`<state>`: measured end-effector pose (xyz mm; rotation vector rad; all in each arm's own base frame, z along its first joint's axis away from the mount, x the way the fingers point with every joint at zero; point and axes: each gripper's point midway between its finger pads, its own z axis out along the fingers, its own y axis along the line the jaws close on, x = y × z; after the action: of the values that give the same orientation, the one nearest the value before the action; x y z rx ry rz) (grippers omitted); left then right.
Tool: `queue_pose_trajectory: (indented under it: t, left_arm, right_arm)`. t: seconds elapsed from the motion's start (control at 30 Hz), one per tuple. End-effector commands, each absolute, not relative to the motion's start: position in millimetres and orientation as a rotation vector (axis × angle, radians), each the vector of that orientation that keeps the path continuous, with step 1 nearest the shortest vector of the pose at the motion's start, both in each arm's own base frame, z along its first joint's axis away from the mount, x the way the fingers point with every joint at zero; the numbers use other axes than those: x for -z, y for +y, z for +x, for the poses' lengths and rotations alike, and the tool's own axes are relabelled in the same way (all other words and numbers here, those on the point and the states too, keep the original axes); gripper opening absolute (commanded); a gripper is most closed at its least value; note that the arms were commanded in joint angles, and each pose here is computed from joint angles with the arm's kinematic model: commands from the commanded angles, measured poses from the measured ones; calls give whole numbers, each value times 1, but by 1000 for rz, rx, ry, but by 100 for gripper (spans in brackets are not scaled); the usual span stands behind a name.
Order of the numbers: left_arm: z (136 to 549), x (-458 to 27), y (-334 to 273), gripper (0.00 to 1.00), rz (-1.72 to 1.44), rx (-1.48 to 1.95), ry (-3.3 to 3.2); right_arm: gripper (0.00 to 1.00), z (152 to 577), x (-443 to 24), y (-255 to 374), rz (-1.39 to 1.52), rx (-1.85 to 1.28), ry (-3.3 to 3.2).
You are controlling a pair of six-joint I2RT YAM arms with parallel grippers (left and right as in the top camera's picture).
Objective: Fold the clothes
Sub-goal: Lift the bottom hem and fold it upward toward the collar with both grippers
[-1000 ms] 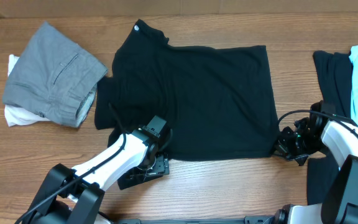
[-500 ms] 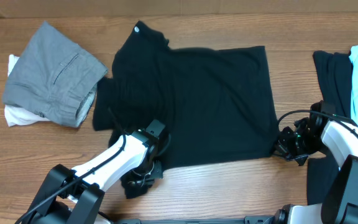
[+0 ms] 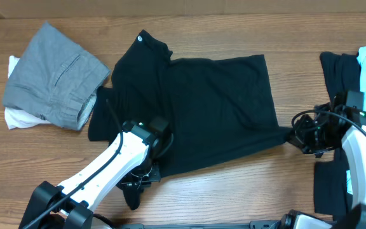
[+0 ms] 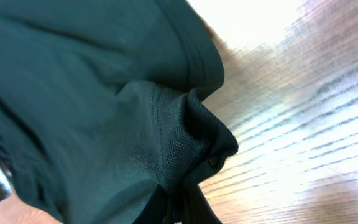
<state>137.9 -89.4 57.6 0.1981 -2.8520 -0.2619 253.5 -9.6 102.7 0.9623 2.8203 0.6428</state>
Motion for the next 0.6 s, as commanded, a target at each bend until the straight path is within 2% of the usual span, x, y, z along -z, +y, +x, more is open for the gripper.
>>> queue_pose_trajectory:
  t: [0.0, 0.1, 0.17, 0.23, 0.57]
  left_arm:
    - [146, -64, -78, 13, 146, 349, -2898]
    - [149, -63, -76, 14, 154, 362, -2910]
    - [154, -62, -76, 7, 196, 356, -2925]
    - [161, -61, -76, 4, 268, 338, -2946]
    - [202, -54, -77, 7, 280, 251, -3090]
  right_arm:
    - [4, 260, -114, -13, 954, -621, 2780]
    - [4, 266, -115, -5, 910, -657, 2775]
    - [4, 272, -119, 2, 874, -697, 2756]
    - [4, 279, -120, 3, 898, -705, 2727]
    - [4, 315, -122, -7, 982, -698, 2582]
